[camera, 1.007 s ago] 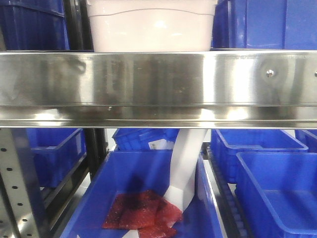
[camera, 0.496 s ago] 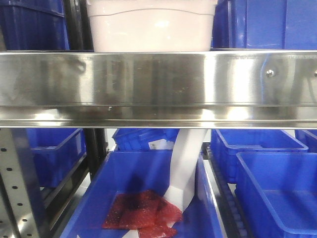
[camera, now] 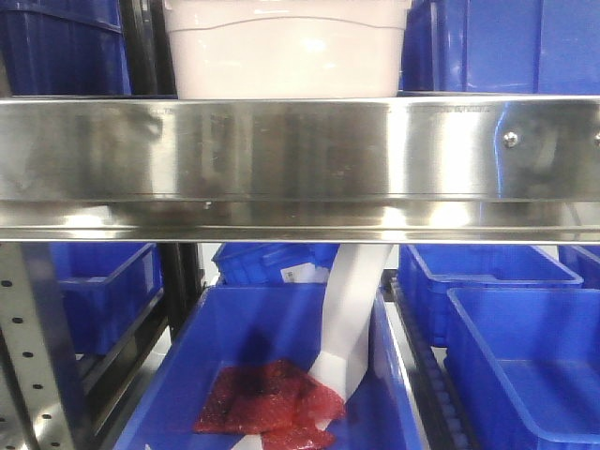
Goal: Grab white bin and place on right shelf
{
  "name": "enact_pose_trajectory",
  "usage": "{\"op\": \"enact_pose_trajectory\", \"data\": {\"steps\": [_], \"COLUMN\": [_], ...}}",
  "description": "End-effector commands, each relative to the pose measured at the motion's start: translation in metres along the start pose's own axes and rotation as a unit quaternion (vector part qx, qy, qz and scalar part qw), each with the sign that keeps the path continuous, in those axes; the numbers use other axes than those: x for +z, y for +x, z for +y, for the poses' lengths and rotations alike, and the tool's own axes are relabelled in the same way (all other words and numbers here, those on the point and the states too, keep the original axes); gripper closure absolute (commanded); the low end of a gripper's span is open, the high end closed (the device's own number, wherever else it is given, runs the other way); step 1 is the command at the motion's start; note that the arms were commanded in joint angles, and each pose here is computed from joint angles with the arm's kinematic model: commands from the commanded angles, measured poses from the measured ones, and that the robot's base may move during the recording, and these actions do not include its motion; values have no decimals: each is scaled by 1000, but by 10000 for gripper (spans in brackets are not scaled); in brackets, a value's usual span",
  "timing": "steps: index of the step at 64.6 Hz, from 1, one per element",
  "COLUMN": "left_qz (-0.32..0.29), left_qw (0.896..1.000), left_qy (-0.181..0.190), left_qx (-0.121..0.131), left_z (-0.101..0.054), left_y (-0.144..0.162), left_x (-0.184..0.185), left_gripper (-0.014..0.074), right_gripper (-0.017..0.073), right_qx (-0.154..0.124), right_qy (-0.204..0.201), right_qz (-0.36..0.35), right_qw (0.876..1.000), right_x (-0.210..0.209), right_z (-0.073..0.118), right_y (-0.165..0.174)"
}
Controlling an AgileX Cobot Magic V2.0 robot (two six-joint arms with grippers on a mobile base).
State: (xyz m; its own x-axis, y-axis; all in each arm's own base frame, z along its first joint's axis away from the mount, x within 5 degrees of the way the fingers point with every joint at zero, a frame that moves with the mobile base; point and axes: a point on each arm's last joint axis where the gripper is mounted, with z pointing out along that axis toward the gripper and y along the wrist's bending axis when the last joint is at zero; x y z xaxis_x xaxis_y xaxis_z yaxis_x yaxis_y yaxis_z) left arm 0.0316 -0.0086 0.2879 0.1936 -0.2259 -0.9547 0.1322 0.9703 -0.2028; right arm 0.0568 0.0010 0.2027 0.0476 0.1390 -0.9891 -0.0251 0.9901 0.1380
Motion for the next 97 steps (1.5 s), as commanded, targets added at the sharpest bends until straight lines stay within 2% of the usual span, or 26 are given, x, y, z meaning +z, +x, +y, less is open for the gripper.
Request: {"op": "enact_pose_trajectory", "data": {"steps": [1, 10, 16, 18, 48, 97], "left_qz": [-39, -39, -39, -39, -39, -39], "left_qw": [999, 999, 999, 999, 999, 999], "left_qy": [-6, -6, -6, -6, -6, -6], "left_qx": [-7, -7, -7, -7, -7, -7], "left_z": [0, 0, 0, 0, 0, 0], "left_y": [-14, -14, -14, -14, -14, -14], "left_x": [0, 0, 0, 0, 0, 0], "left_gripper": [712, 712, 712, 712, 712, 712], "right_gripper": [517, 517, 517, 517, 517, 517], "right_qx": [-5, -12, -65, -72, -44, -44], "right_qy": [-4, -5, -3, -3, 0, 0], "right_qz": [-45, -50, -50, -50, -25, -25], "right_qw": [999, 999, 997, 996, 999, 999], "right_x": [-2, -2, -2, -2, -2, -2], "right_z": [1, 1, 1, 1, 0, 0], "right_y": [-8, -8, -8, -8, -4, -4]}}
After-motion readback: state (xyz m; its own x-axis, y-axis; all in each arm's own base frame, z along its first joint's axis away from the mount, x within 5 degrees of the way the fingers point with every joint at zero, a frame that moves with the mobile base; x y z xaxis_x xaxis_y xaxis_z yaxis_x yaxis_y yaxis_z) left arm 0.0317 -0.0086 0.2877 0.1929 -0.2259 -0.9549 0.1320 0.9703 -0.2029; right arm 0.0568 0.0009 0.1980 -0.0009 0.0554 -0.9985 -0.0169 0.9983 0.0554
